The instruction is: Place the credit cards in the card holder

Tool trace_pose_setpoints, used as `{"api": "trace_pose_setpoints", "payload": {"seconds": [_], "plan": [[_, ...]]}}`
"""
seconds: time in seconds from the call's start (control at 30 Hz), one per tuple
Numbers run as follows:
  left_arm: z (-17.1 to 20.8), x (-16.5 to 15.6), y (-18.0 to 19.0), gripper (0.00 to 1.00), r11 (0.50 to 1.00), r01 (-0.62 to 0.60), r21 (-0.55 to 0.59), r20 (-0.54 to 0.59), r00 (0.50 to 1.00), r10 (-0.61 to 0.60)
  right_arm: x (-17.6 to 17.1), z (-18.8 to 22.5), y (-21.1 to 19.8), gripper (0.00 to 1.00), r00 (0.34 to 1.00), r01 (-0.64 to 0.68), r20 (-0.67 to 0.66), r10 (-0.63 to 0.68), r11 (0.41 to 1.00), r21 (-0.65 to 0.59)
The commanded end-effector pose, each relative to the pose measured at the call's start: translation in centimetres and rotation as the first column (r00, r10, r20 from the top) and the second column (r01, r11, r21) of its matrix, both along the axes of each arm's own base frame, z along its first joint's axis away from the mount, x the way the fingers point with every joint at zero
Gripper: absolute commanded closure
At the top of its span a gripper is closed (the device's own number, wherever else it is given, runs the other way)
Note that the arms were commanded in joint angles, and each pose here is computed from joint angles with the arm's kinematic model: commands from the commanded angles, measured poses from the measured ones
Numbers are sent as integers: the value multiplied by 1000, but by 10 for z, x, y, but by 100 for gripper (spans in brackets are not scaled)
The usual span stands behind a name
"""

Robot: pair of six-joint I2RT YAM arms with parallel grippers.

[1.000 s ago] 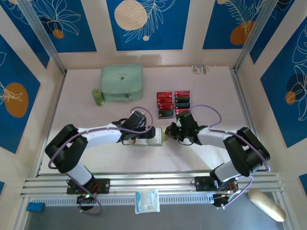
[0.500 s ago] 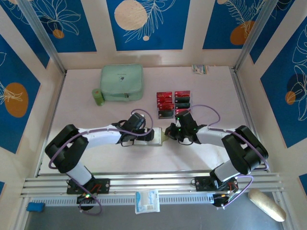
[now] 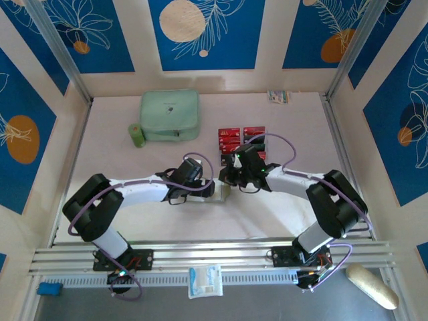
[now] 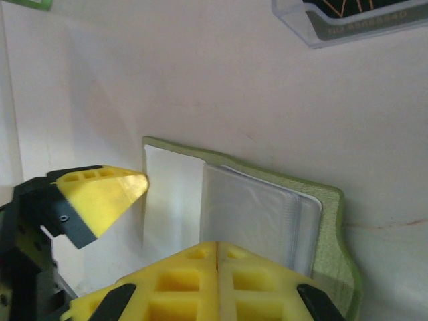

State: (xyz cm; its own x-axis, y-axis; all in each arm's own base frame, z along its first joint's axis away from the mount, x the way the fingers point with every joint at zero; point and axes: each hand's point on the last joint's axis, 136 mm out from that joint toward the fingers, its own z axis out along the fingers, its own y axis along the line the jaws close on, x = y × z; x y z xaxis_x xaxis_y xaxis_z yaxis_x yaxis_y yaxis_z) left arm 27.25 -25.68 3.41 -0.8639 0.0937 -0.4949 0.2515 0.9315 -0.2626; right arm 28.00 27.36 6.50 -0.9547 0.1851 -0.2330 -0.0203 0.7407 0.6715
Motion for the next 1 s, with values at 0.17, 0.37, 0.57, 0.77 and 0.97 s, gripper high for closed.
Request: {"api": "trace_pose_setpoints", "payload": {"seconds": [0.17,0.37,0.57,0.77,0.97], "plan": [[2,0,10,0,1000,-9,21,27,1000,8,-6,-20,1,100,998,-39,-56,36,998,-58],[2,-1,11,0,1000,-14,15,35,999,13,-8,-35,1,100,995,-54,-89,48,996,-69],[3,-1,10,0,1000,-15,0,39,999,15,-9,-38,10,100,991,-77,-111,73,996,-33],[4,0,8,0,1000,-12,-13,43,999,13,-9,-37,18,100,989,-87,-121,87,996,-1],[-2,-2,9,0,1000,-6,-1,32,999,6,-10,-38,22,100,987,-85,-137,87,996,25]]}}
